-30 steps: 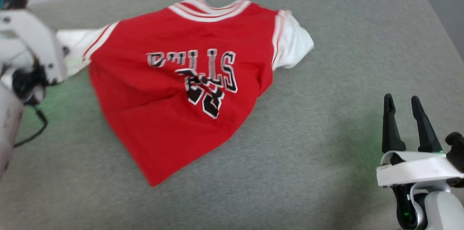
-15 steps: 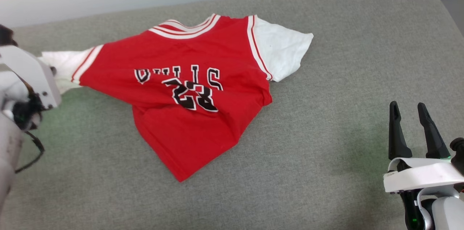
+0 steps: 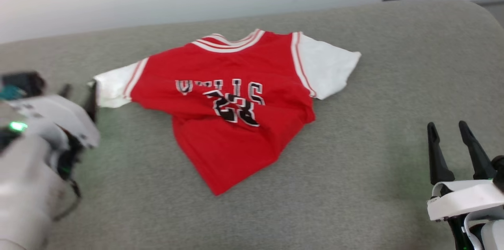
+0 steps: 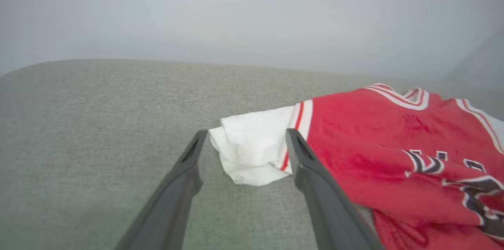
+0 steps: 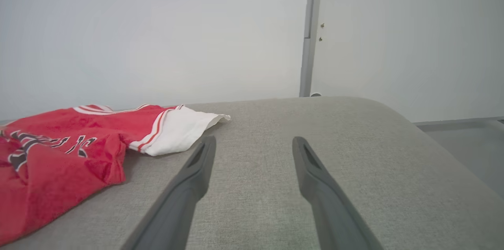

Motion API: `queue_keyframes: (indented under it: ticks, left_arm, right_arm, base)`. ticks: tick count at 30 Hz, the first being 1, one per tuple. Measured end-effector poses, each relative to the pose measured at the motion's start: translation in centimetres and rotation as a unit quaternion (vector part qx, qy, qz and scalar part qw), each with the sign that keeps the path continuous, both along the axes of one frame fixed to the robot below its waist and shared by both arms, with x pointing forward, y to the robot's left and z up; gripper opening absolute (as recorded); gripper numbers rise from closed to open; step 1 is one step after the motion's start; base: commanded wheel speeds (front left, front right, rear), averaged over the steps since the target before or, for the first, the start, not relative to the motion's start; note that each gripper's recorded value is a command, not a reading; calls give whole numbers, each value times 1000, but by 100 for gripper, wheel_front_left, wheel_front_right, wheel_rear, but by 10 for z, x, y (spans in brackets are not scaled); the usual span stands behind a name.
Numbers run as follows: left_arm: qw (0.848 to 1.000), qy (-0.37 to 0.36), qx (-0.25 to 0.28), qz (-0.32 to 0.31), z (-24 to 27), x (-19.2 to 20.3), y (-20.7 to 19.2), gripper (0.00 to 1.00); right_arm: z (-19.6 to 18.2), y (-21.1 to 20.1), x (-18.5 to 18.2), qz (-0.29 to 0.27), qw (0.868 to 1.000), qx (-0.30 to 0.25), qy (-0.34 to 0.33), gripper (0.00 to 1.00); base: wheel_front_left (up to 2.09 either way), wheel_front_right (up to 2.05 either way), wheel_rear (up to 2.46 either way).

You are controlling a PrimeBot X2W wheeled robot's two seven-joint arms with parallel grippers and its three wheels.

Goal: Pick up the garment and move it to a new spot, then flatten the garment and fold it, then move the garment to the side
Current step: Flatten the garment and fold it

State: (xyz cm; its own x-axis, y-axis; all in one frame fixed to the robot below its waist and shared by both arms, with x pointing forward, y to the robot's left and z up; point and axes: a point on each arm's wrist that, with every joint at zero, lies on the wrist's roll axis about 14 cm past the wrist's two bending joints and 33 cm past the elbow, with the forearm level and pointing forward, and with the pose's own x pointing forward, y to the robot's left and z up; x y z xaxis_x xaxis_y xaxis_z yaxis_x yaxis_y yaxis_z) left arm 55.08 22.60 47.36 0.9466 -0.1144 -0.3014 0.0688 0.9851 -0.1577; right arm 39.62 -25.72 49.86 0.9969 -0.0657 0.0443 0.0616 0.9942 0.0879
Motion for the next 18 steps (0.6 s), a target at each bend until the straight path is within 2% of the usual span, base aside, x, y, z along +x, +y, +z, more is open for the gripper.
queue_keyframes:
  ticks: [6,8,10,12,14,16,18]
  left_arm:
    - [998,-30,-47,3,-6,-34,-10,100]
    - [995,-69,-64,20,15,-37,-7,100]
    - [993,-94,-59,31,22,-51,-4,100]
    - [993,-94,-55,44,8,-81,-8,100]
    - [992,-103,-55,55,4,-107,-12,100]
    - [987,-126,-62,83,12,-126,-10,100]
    - [984,-144,-54,94,18,-145,-10,100]
  right_arm:
    - [-9,39,13,89,995,-36,21,100]
    - [-8,56,20,127,990,-52,25,100]
    - [-7,80,26,179,981,-73,35,100]
    - [-12,110,24,245,963,-99,55,100]
    - [-17,137,20,310,938,-131,78,100]
    - [-22,159,14,368,909,-165,101,100]
    - [-30,179,3,427,873,-198,131,100]
  base:
    - [0,0,0]
    - [0,0,0]
    - [0,0,0]
    - [0,0,0]
    - [0,0,0]
    - [0,0,0]
    - [0,0,0]
